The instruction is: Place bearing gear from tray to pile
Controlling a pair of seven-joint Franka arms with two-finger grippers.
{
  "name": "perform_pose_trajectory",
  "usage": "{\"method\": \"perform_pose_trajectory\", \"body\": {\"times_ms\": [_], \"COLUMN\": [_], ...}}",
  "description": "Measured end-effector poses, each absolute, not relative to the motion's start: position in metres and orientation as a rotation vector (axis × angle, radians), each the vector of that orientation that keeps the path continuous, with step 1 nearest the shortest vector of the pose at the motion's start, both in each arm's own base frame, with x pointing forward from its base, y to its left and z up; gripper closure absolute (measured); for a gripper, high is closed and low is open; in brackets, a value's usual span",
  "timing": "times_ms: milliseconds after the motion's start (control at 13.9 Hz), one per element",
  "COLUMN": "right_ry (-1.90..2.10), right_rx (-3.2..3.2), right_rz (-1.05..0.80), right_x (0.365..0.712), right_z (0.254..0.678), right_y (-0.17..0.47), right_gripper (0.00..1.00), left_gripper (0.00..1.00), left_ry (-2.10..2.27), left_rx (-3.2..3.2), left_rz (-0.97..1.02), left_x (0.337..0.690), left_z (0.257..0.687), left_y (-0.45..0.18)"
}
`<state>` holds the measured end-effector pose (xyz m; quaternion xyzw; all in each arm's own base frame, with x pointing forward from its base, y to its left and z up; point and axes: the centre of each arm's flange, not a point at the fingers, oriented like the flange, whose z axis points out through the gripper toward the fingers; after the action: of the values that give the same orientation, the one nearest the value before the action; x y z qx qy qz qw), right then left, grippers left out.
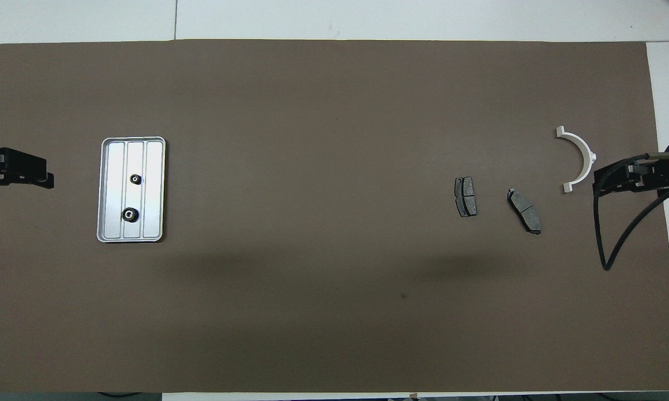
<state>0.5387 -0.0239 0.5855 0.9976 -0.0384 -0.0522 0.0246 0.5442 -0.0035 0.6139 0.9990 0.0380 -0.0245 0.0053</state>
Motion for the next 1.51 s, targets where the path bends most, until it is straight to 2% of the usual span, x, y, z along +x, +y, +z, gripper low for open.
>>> {"method": "perform_pose_trajectory", "body": {"times_ms": [721, 865, 1154, 1370, 1514], "right_ry": [-0.112, -0.111, -0.108, -0.122, -0.132], "right_rx": [3.086, 3.089, 3.089, 3.089, 3.092], "right_rz": [-0.157, -0.114, -0.101, -0.109, -0.11], "right_x": [0.539, 0.542, 0.543, 0.542, 0.542], "right_z": [0.586, 0.588, 0.588, 0.588, 0.588], "right_y": [-0.022, -0.022, -0.02, -0.025, -0.028], "right_gripper": [0.0, 0.0, 0.0, 0.0, 0.0], "left_gripper": [0.0, 0.0, 0.0, 0.0, 0.13], "left_ry": [0.113, 0.125, 0.127, 0.122, 0.117], "left_rx": [3.128, 3.127, 3.127, 3.127, 3.127], "left_rz": [-0.04, 0.01, 0.03, 0.05, 0.064], "left_x": [0.546, 0.548, 0.55, 0.553, 0.555], "left_z": [0.615, 0.604, 0.538, 0.468, 0.421], "left_y": [0.002, 0.006, 0.006, 0.004, 0.003]}}
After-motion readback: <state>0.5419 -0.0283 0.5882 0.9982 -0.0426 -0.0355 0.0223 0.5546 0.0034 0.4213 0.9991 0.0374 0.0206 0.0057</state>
